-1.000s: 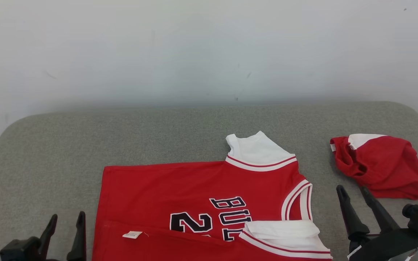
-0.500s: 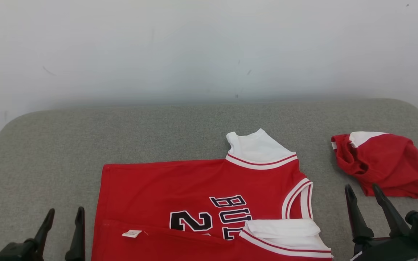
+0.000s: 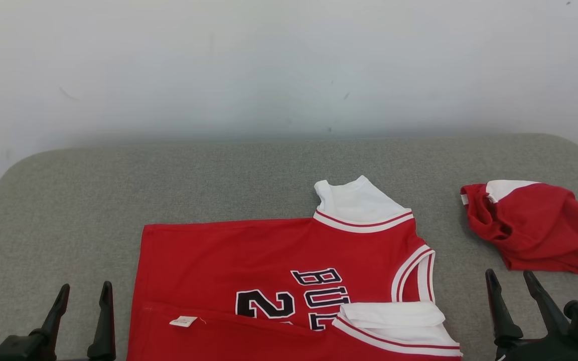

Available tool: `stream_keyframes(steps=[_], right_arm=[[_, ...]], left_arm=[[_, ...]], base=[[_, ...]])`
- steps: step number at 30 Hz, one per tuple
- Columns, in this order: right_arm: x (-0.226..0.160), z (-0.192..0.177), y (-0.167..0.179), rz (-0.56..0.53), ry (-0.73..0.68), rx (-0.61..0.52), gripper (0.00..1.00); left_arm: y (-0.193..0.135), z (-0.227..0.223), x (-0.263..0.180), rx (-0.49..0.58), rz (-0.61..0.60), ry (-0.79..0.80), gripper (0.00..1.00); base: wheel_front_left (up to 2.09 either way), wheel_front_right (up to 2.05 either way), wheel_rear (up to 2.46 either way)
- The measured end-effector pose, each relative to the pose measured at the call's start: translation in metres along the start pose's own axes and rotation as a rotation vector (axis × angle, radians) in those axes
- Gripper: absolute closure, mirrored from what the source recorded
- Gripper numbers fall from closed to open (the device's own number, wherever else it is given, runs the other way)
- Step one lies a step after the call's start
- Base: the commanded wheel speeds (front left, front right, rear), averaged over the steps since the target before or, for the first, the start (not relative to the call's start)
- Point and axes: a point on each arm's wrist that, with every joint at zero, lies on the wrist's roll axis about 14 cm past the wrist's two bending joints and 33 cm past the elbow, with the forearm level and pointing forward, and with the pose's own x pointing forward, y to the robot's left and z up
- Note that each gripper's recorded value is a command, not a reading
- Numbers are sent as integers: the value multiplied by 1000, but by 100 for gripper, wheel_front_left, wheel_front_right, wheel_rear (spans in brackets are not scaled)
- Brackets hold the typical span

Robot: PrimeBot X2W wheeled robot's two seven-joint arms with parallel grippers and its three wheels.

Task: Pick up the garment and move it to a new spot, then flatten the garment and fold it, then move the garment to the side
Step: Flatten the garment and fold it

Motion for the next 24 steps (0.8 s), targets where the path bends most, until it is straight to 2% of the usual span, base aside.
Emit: stream_keyframes(steps=[17,21,24], right_arm=[[3,-12,10,24,51,4,0],[7,-16,19,50,73,-10,0],[24,-7,33,105,69,-30,0]], left_arm=[[-8,-1,2,-22,-2,31,0],[-8,1,20,-34,-30,55,0],[-7,-3,37,-22,-62,101,0]], base=[[0,0,0],[0,0,0],[0,0,0]])
